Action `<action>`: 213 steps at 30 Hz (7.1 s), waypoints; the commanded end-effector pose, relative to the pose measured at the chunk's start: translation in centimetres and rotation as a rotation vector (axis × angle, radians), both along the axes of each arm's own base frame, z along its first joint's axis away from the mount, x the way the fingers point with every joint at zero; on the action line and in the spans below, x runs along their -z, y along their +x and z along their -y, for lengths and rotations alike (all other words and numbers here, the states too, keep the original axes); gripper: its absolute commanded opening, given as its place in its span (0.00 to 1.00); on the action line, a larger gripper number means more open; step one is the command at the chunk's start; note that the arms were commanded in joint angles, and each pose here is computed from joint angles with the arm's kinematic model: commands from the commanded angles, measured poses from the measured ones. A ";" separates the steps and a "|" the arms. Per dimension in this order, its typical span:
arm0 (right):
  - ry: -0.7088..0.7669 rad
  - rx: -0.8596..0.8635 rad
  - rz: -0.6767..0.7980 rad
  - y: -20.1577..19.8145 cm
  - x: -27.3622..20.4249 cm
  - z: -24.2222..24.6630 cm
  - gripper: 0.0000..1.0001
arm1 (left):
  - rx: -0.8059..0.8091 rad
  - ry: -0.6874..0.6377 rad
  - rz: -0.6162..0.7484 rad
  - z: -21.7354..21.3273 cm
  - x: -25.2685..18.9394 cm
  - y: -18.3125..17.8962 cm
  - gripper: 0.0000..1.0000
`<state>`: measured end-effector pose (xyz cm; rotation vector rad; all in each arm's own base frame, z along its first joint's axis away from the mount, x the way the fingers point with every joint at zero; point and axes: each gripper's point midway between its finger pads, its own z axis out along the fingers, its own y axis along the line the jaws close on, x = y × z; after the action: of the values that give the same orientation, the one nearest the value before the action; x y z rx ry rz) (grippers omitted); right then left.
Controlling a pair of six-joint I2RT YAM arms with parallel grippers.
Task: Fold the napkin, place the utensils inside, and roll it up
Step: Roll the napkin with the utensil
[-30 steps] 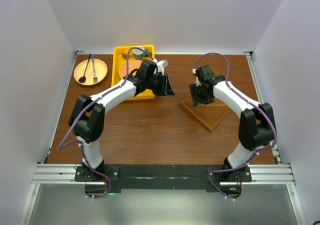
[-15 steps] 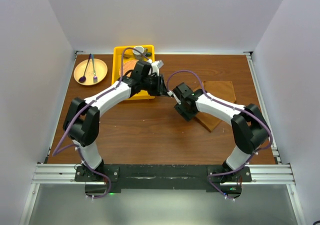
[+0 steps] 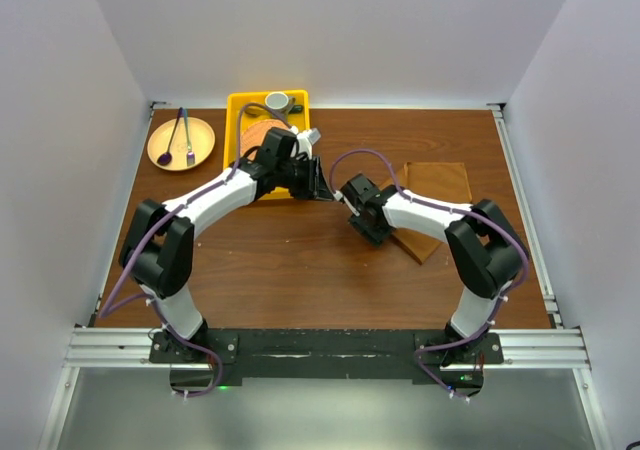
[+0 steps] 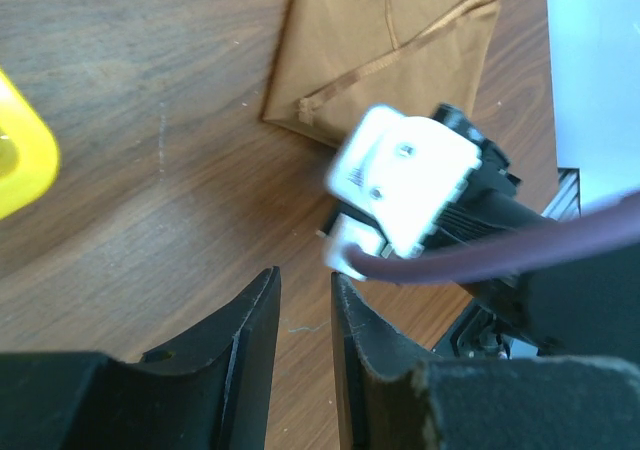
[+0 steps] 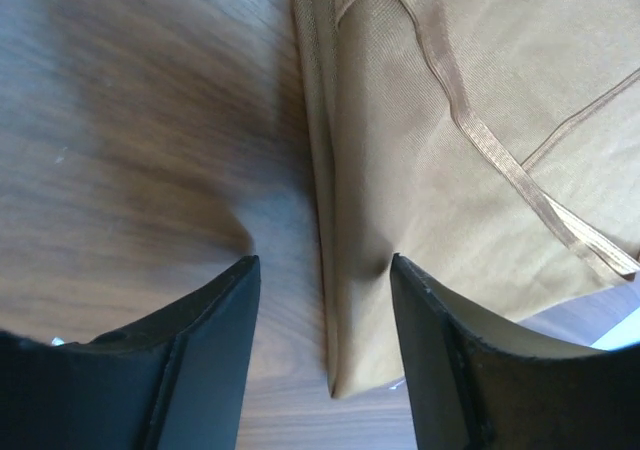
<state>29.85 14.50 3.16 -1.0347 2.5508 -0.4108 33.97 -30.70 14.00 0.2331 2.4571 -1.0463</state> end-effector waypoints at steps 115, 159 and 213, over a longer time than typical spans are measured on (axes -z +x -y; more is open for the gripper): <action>0.771 0.266 -0.304 -0.2 1.4 -4.1 0.00 | -0.466 -0.055 -0.511 8.5 9.1 0.7 0.89; 0.349 0.033 0.113 -2.4 -2.7 -7.3 0.63 | -0.556 0.078 -0.611 7.0 10.6 -1.4 0.01; 0.005 -0.101 0.096 -3.3 3.8 -7.1 0.39 | -0.491 0.016 -0.629 8.1 10.4 -1.4 0.00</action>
<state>29.99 22.13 3.39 -0.7067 2.3286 -0.3556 35.53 -36.33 2.58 -0.7494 2.7573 -0.8934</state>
